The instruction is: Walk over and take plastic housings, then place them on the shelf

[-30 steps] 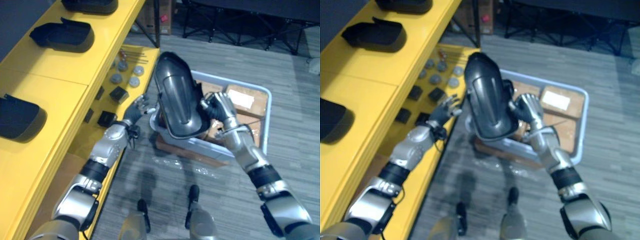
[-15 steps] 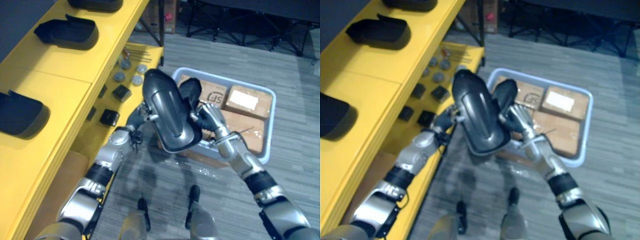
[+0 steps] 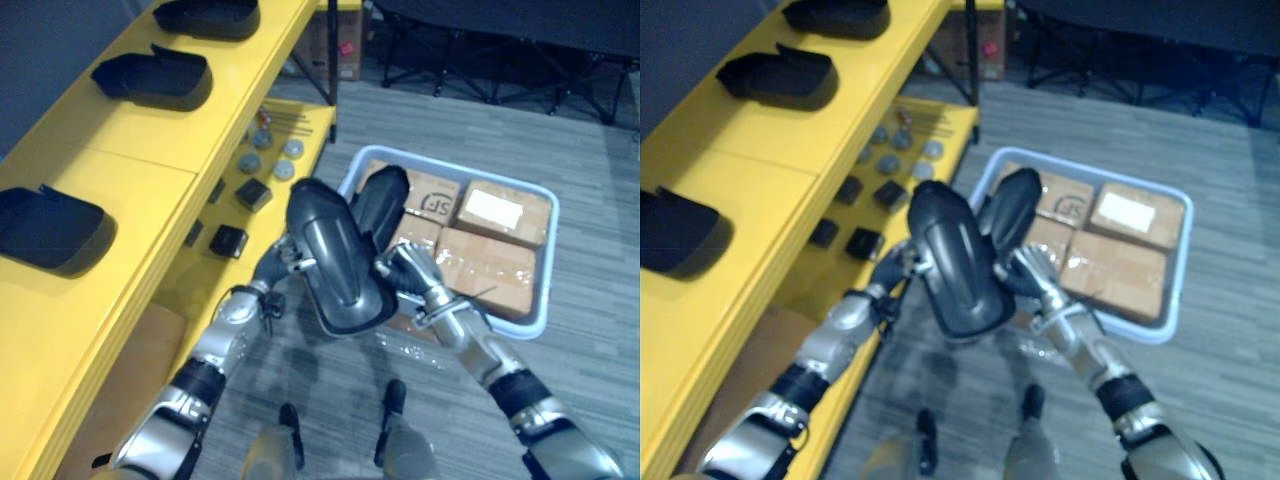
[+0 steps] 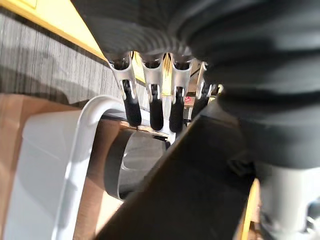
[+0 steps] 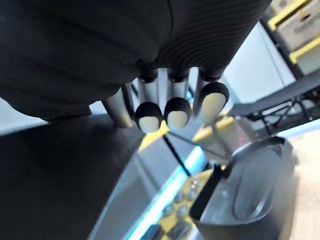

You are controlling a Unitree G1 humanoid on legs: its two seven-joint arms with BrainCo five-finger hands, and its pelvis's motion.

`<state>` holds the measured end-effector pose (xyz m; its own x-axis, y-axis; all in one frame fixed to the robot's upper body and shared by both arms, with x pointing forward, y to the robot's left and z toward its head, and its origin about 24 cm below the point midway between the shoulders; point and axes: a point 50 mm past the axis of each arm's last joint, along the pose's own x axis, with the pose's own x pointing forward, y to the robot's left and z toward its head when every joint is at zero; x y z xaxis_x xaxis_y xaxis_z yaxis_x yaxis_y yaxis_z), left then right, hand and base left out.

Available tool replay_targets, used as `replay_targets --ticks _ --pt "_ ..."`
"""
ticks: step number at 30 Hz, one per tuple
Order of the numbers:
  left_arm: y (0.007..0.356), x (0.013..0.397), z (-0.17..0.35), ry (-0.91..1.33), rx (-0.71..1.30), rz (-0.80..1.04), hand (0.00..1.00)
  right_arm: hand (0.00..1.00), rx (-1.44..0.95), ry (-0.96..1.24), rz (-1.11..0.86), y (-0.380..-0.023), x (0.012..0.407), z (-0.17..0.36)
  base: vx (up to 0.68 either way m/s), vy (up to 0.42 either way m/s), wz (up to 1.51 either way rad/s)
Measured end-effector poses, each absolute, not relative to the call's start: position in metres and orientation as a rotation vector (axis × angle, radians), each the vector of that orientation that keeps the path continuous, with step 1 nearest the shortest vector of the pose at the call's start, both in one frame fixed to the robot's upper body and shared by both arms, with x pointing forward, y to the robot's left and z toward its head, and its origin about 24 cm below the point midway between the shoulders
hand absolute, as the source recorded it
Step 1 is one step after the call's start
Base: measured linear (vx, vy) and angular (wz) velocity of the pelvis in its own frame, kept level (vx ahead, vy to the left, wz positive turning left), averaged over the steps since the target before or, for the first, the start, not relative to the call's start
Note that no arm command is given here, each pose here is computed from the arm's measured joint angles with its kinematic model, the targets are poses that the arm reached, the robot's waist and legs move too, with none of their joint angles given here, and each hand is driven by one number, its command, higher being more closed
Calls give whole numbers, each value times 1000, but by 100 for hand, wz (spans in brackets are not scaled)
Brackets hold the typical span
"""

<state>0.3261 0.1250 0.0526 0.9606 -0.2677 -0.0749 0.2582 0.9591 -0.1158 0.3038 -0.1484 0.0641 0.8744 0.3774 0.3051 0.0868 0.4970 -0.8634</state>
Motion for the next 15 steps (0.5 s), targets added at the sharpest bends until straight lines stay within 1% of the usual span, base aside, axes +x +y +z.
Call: replay_targets --ticks 4,8,11,12,15 --pt "125 327 55 72 -135 -239 100 100 -993 -546 175 -142 299 69 0 0 0" --pt "122 326 55 64 -156 -230 100 100 -866 -604 149 -126 295 80 0 0 0" --pt "114 323 48 95 -156 -246 100 100 -738 -687 132 -110 289 94 0 0 0" --pt "105 319 40 138 -162 -280 100 100 -696 -729 148 -100 286 98 0 0 0" --pt "107 318 32 185 -156 -271 100 100 -693 -732 176 -95 283 96 -4 2 -4"
